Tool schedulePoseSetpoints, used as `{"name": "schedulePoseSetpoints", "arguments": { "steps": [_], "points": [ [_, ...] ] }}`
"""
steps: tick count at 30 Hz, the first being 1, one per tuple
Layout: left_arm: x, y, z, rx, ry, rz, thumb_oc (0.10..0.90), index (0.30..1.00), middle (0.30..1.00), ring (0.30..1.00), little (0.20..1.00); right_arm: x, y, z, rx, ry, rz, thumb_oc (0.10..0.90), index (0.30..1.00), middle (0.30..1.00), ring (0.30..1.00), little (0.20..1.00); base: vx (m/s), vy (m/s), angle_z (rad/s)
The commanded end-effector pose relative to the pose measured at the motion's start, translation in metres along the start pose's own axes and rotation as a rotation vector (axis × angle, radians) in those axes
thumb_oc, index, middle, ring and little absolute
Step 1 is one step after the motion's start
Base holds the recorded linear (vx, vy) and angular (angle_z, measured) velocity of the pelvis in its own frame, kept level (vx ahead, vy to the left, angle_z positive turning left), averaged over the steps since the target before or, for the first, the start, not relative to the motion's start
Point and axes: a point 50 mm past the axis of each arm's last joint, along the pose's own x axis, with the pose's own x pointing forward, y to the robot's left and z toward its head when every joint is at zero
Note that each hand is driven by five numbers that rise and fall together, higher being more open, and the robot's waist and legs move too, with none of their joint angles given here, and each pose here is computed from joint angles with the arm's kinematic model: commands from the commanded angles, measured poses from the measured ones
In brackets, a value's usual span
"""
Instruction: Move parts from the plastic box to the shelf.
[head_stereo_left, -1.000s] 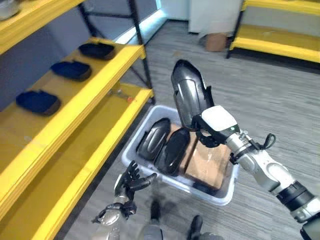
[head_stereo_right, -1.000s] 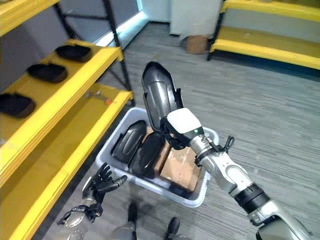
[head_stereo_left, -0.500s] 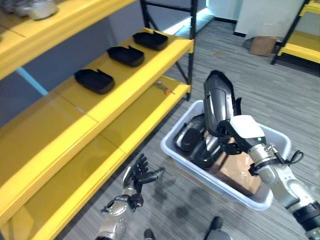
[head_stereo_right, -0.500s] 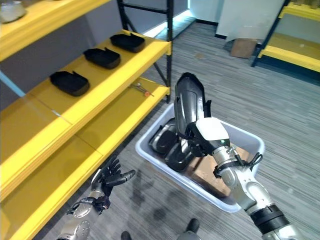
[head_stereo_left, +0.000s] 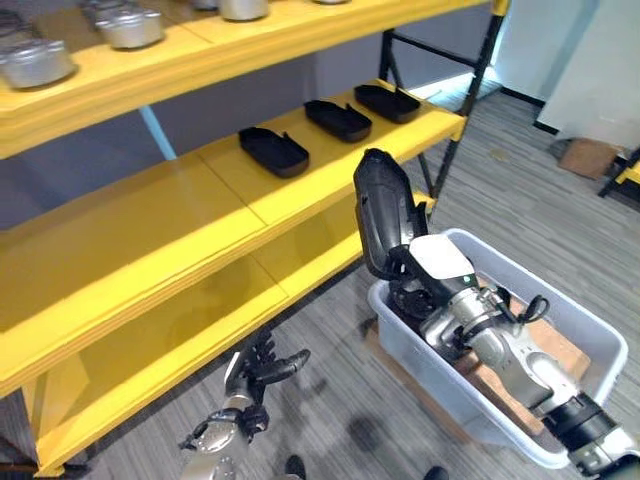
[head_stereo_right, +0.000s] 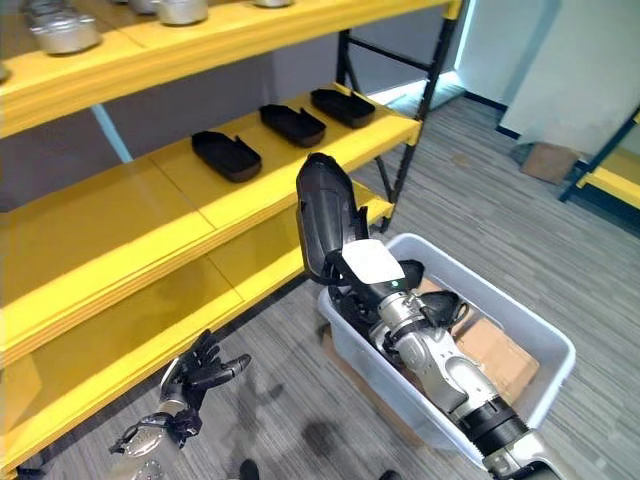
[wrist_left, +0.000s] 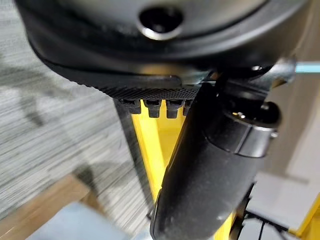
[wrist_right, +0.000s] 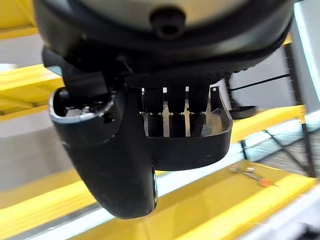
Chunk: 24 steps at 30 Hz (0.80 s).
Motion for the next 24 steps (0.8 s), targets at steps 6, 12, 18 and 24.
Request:
{"name": "schedulePoseSetpoints", "arguments": {
  "steps": [6,12,18,24],
  "points": [
    [0.022,-0.024,0.067,0.116,-0.282,-0.108,0.900,1.000,1.000,1.000,1.000,0.018,-0.070,0.018,-0.049,-0.151,-0.290,0.400,0.300,0.300,0.300,0.300,0.11,0.046,0.82],
    [0.017,-0.020,0.060,0.129,-0.277,-0.083,0.900,1.000,1.000,1.000,1.000,0.016,-0.071,0.019,-0.020,-0.171,-0.300,0.400,0.300,0.300,0.300,0.300,0.09,-0.100,0.36],
    [0.012,-0.017,0.053,0.084,-0.261,-0.062,0.900,1.000,1.000,1.000,1.000,0.009,-0.072,0.018,0.017,-0.167,-0.318,0.400,0.300,0.300,0.300,0.300,0.09,-0.117,0.26],
    [0.011,-0.017,0.049,0.088,-0.244,-0.064,0.900,1.000,1.000,1.000,1.000,0.003,-0.075,0.017,0.023,-0.178,-0.334,0.400,0.300,0.300,0.300,0.300,0.04,-0.124,0.18]
  ]
}}
